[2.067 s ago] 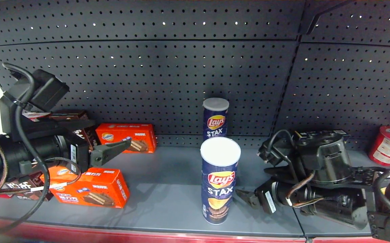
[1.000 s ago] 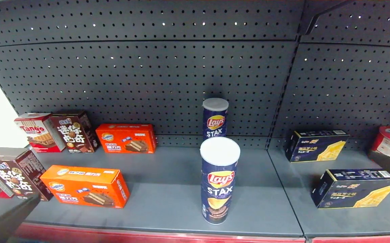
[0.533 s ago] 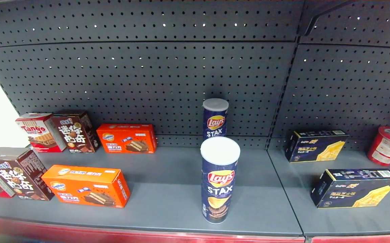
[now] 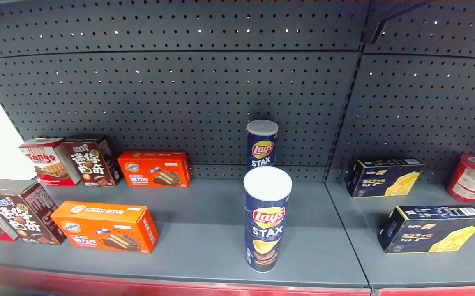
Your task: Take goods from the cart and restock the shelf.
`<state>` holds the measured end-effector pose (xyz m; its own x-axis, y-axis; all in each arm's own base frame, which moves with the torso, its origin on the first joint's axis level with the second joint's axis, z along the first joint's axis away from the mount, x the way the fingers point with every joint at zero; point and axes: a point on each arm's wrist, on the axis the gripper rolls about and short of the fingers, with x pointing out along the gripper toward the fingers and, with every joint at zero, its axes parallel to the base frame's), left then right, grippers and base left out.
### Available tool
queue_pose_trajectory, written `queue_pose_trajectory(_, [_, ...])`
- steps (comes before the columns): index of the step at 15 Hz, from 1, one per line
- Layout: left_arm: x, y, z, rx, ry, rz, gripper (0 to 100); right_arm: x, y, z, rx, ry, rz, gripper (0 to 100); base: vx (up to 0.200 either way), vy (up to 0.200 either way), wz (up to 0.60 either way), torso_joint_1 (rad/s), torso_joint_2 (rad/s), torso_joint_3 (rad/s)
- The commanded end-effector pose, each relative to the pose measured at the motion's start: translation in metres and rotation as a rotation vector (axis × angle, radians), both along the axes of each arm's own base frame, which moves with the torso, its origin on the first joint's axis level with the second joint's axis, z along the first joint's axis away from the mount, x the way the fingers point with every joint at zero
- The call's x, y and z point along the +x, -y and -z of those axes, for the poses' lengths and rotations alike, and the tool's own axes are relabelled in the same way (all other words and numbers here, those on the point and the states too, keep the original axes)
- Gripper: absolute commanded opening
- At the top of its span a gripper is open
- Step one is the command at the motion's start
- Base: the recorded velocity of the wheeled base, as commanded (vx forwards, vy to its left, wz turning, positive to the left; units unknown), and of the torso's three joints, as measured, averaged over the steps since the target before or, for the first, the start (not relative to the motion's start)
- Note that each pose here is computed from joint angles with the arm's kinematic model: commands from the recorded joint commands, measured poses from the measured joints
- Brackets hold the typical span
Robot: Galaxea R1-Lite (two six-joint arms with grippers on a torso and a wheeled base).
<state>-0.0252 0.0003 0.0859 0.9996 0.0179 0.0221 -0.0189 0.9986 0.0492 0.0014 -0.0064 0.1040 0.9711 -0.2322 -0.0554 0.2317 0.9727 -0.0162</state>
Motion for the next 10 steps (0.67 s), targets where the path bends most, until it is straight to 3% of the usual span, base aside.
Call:
queue_pose_trajectory(1, [0.0019,-0.0001,0.0089,-0.001,-0.018,-0.005,100,-0.0175,-0.0003,0.018,0.022,0.051,-0.099,100,0.0,0.0,0.0,0.0,0.0,0.0])
queue_pose_trajectory(3, [0.0024,0.0003,0.0105,0.001,-0.022,0.013,100,-0.0169,-0.003,0.0195,0.016,0.041,-0.217,100,0.0,0.0,0.0,0.0,0.0,0.0])
queue_pose_trajectory(7, [0.0024,0.0007,0.0106,-0.023,-0.024,0.037,100,-0.017,-0.0048,0.0195,0.008,0.036,-0.296,100,0.0,0.0,0.0,0.0,0.0,0.0])
queue_pose_trajectory(10, [0.0024,0.0009,0.0105,-0.015,-0.022,0.046,100,-0.017,-0.005,0.0197,0.001,0.034,-0.305,100,0.0,0.0,0.0,0.0,0.0,0.0])
